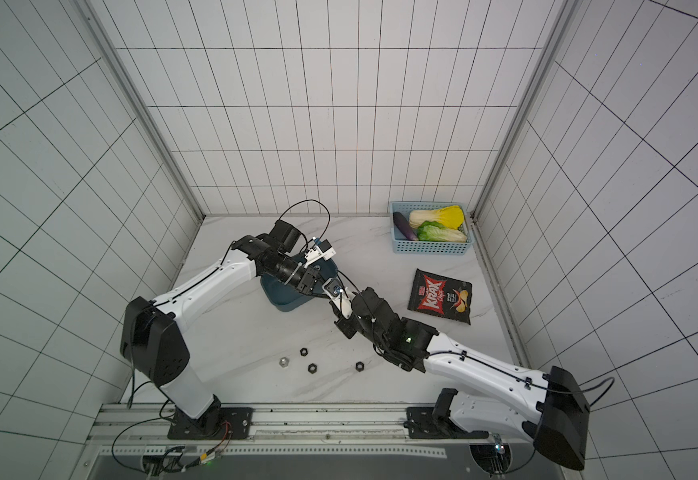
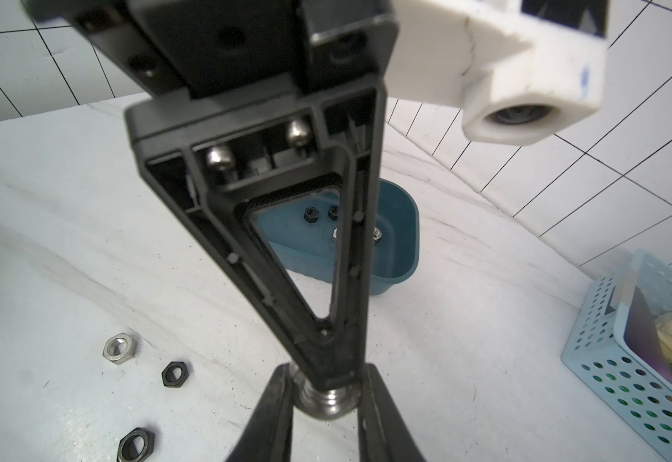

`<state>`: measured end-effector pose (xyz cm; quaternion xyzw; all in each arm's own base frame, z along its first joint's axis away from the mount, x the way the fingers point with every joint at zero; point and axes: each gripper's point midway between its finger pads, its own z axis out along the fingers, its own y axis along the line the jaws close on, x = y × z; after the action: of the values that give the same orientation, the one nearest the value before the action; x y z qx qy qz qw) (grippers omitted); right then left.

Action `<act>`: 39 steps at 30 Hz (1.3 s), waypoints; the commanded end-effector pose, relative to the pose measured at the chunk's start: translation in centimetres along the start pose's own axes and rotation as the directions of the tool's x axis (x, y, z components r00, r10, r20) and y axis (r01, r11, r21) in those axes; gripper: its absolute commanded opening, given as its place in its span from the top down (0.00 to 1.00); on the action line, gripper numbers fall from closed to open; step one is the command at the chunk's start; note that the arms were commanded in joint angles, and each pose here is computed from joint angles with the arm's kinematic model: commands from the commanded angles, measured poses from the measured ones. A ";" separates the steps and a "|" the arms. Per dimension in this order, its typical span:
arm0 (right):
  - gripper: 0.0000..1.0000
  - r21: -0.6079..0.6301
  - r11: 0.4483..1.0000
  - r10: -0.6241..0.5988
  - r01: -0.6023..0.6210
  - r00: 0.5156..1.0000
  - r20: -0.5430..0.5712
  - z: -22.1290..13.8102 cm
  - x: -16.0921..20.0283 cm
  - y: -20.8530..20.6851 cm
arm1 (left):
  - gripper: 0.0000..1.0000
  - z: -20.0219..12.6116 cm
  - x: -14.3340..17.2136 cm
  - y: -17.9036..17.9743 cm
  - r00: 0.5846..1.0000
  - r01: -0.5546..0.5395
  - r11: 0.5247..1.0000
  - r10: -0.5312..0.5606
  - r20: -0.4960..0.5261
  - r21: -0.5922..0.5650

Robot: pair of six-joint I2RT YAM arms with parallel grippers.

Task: Put the nuts on the desktop into the storage box
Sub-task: Pick up the nut from the center of the board, then place the nut in the storage box.

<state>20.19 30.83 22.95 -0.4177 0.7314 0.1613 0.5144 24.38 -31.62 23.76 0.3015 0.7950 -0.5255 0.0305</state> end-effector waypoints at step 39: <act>0.24 -0.027 0.999 0.025 -0.026 0.999 -0.024 -2.0 0.4 -0.2 | 1.00 -15.8 -1.7 24.4 0.996 0.040 0.227 0.070 0.057 -0.973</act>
<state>18.56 29.36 23.10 -0.4281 0.7348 0.1783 0.4950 40.37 -14.50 12.96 0.2125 0.9491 -0.0059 0.2325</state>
